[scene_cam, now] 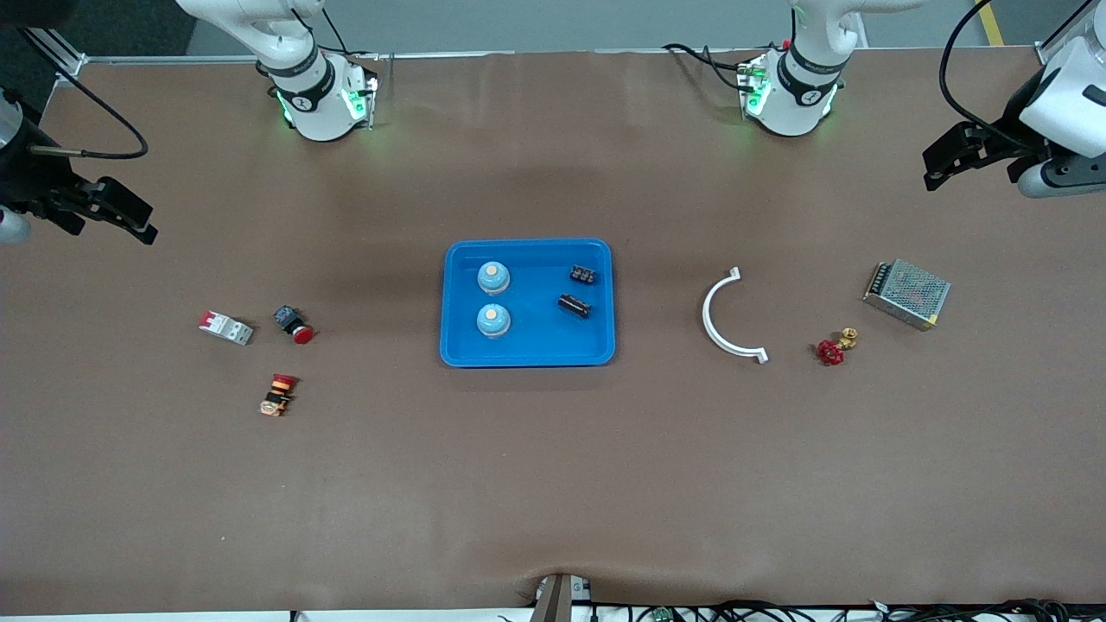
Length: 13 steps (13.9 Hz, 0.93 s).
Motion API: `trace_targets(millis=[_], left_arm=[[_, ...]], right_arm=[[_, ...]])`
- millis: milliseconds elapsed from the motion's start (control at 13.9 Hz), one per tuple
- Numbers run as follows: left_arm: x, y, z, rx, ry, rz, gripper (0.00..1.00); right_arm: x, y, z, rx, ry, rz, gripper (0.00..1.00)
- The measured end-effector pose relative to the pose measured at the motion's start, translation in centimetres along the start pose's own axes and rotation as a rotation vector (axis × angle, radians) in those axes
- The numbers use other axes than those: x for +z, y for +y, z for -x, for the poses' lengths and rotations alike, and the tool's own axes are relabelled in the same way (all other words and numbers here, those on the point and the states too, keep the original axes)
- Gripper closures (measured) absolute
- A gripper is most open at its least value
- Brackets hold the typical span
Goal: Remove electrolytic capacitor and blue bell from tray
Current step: 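Reach both grippers into the blue tray toward the bell and capacitor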
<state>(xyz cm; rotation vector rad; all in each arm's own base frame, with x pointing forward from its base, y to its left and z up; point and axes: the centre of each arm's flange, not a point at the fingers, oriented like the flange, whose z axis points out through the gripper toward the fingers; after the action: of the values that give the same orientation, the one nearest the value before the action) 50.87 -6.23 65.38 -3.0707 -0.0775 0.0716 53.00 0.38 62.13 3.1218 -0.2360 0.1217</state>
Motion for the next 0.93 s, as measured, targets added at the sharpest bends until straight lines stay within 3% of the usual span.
trace_targets(millis=[503, 719, 935], left_arm=[[1.2, 0.2, -0.5, 0.007, -0.028, -0.004, 0.00], [4.5, 2.1, -1.4, 0.029, -0.119, -0.012, 0.00], [9.0, 7.7, -2.1, -0.005, -0.204, -0.045, 0.00]], right_arm=[[0.0, 0.0, 0.0, 0.001, 0.002, 0.000, 0.00], [0.7, -0.2, 0.0, 0.037, -0.003, -0.008, 0.00], [3.9, -2.9, 0.6, 0.148, -0.035, -0.036, 0.00]])
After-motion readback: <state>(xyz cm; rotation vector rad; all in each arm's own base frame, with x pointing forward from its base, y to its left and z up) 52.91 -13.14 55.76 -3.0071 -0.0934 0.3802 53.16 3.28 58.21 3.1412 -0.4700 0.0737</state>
